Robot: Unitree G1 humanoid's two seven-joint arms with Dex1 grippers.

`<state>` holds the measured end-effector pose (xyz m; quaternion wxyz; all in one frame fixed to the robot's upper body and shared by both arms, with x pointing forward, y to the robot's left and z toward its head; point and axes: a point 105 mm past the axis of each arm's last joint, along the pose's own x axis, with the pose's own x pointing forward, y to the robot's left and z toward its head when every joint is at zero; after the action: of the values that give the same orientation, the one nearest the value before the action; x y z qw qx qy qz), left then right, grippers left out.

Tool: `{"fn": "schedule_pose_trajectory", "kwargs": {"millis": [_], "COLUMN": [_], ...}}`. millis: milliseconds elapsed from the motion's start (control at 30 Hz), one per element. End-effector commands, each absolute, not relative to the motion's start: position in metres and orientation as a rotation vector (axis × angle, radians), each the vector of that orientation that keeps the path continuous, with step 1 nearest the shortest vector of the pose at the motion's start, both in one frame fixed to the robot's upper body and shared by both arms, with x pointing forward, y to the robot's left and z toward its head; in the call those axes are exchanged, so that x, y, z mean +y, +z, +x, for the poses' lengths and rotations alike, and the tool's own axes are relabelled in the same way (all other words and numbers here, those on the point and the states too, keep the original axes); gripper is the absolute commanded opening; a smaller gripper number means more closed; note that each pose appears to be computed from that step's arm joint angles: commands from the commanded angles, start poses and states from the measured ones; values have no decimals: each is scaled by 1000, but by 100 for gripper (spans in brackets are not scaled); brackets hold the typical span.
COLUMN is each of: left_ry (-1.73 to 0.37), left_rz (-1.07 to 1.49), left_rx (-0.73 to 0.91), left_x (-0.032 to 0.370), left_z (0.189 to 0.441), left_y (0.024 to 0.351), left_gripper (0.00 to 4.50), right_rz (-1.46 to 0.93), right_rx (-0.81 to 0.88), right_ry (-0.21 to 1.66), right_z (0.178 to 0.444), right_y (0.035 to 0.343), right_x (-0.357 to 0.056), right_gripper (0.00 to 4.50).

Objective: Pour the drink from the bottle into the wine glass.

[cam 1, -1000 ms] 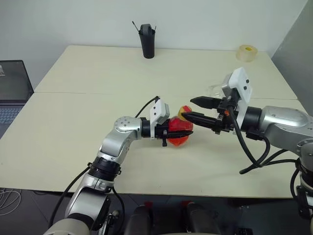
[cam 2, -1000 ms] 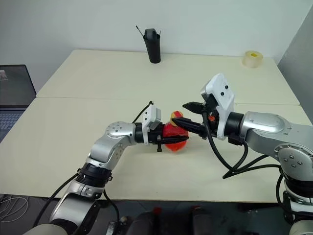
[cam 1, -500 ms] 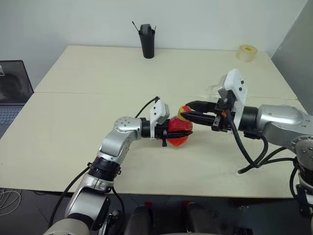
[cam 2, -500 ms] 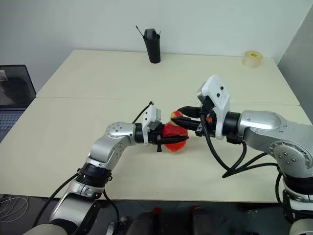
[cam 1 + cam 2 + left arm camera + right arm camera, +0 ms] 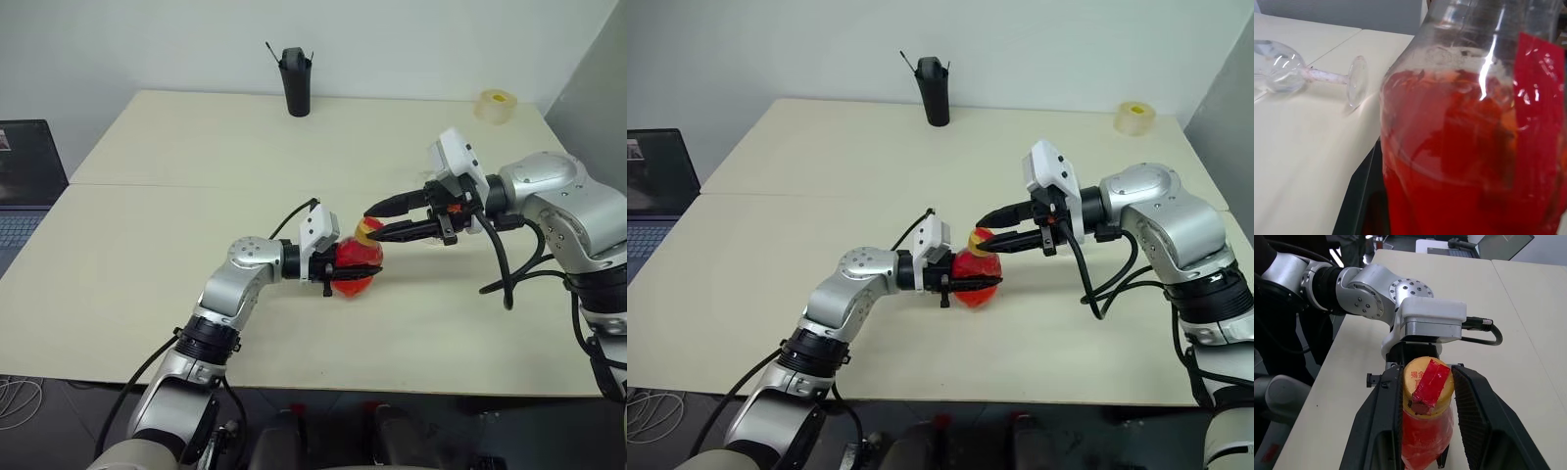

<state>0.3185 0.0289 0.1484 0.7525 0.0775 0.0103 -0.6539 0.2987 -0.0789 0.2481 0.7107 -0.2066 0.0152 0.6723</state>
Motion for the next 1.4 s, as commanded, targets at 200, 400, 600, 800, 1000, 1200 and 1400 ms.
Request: {"fn": "schedule_pose_trajectory", "kwargs": {"millis": [200, 400, 600, 800, 1000, 1200, 1400], "left_ry": [-1515, -1531, -1542, -1556, -1555, -1539, -1523], "left_rz": [166, 167, 164, 164, 167, 166, 166], "left_rx": [-104, -105, -108, -108, -109, -106, -105], "left_x": [15, 13, 11, 9, 10, 13, 16], "left_z": [310, 310, 310, 310, 311, 310, 312], "left_y": [176, 176, 176, 176, 176, 175, 175], "left_gripper": [138, 138, 138, 138, 138, 138, 137], "right_rz": [-348, -341, -269, -224, -234, -209, -217], "right_rx": [-119, -115, -117, -115, -77, -86, -80], "right_ry": [1308, 1141, 987, 972, 951, 933, 931], "right_z": [265, 262, 259, 257, 269, 284, 288], "right_y": [294, 293, 281, 276, 264, 262, 260], "right_x": [-83, -87, -82, -76, -72, -73, -79], "right_gripper": [326, 450, 450, 450, 450, 450, 450]}}
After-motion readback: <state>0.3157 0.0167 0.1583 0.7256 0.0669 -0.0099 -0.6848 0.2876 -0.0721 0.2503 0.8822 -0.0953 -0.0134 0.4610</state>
